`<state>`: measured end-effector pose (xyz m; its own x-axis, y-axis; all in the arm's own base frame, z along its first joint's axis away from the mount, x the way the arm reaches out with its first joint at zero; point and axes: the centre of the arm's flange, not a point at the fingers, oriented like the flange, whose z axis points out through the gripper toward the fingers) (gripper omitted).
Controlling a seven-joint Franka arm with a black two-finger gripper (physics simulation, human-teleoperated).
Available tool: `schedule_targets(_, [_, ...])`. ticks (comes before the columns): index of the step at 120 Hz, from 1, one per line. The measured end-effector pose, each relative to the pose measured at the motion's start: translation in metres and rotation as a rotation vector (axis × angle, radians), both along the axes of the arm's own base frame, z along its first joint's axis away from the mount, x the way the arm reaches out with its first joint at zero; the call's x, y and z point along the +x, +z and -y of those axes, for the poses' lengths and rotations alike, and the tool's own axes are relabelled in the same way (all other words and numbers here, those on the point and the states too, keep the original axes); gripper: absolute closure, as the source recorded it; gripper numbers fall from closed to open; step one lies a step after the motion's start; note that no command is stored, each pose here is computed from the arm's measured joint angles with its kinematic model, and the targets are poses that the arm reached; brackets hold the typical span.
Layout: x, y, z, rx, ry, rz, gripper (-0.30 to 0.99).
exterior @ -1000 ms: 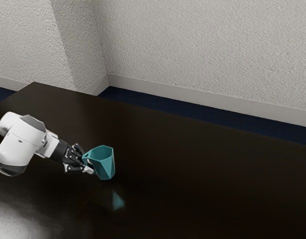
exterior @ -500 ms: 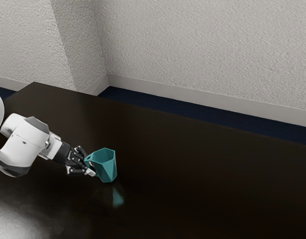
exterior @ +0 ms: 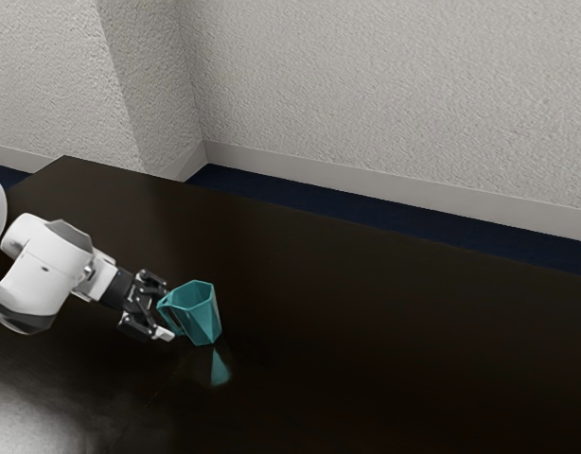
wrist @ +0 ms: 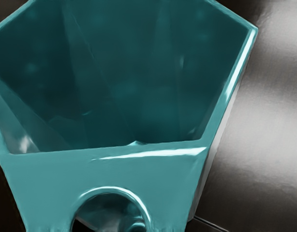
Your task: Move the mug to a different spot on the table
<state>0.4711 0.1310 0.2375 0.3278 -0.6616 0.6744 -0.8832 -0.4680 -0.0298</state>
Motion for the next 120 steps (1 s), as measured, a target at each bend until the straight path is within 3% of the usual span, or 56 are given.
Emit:
schedule_targets(32, [-0.001, 0.024, -0.012, 0.002, 0.015, 0.040, 0.04])
schedule_targets(52, [-0.041, 0.050, -0.028, -0.016, 0.045, 0.071, 0.02])
schedule_targets(60, [-0.062, 0.071, -0.030, -0.027, 0.045, 0.113, 0.01])
schedule_targets(68, [-0.074, 0.116, -0.026, -0.014, 0.004, 0.210, 0.01])
schedule_targets(78, [-0.065, 0.186, -0.008, 0.057, -0.112, 0.337, 0.01])
schedule_targets(87, [-0.037, 0.264, 0.030, 0.192, -0.254, 0.436, 0.00])
schedule_targets(94, [-0.011, 0.327, 0.063, 0.327, -0.359, 0.474, 0.00])
schedule_targets(99, [0.015, 0.366, 0.082, 0.415, -0.408, 0.463, 0.00])
schedule_targets(104, [0.043, 0.394, 0.097, 0.486, -0.431, 0.413, 0.00])
schedule_targets(114, [0.090, 0.424, 0.134, 0.575, -0.421, 0.261, 0.00])
schedule_targets(120, [0.105, 0.422, 0.158, 0.596, -0.386, 0.147, 0.00])
